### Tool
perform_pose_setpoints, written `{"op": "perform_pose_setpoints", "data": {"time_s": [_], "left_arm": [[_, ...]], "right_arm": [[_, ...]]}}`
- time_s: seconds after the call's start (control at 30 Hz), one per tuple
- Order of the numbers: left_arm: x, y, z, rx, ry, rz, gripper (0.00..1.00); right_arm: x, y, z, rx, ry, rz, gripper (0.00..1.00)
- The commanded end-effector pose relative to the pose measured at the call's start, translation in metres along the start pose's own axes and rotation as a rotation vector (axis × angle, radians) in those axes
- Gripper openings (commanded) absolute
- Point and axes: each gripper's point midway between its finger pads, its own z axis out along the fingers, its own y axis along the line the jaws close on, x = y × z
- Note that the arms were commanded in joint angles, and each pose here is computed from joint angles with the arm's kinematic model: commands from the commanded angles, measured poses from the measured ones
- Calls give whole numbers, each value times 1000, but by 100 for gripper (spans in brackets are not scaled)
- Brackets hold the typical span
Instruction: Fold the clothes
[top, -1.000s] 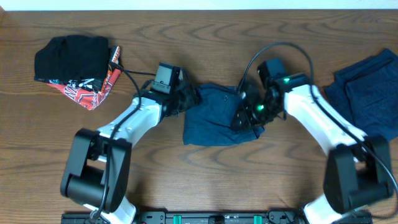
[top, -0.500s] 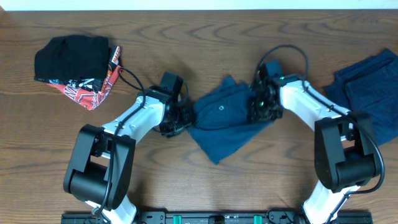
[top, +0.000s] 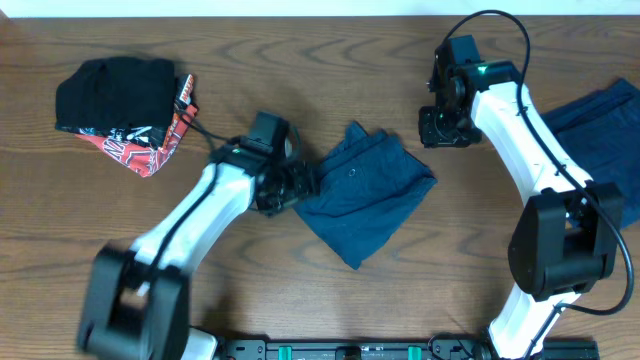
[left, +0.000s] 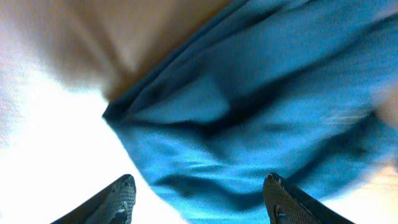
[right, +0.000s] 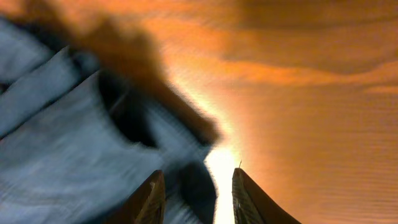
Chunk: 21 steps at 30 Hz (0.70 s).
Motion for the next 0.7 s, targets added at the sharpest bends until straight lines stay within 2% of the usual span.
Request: {"op": "perform_pose_setpoints", "data": {"time_s": [0.0,0.1,0.17,0.33,0.53,0.67], "left_arm": [[-27,-16,-37,19,-198,130,66],[-44,-40,-52,95,-301,249,58],[-47,-49,-50,111,-320,320,55],[-19,-72,-20,202,-191,510,53],[6,-68,27,154,-77,672,53],[-13,-31,53,-43,-105,638,53]], "right_arm": [[7,32,-22,-176,6,-58,34],[24,44,-26,-245,67,-75,35],[38,52,-26,-289,122,-94,35],[77,61,-18,-337,264,-116,34],[119,65,5,-344,393,-135,35],[128,64,32,-333,376,-160,35]]}}
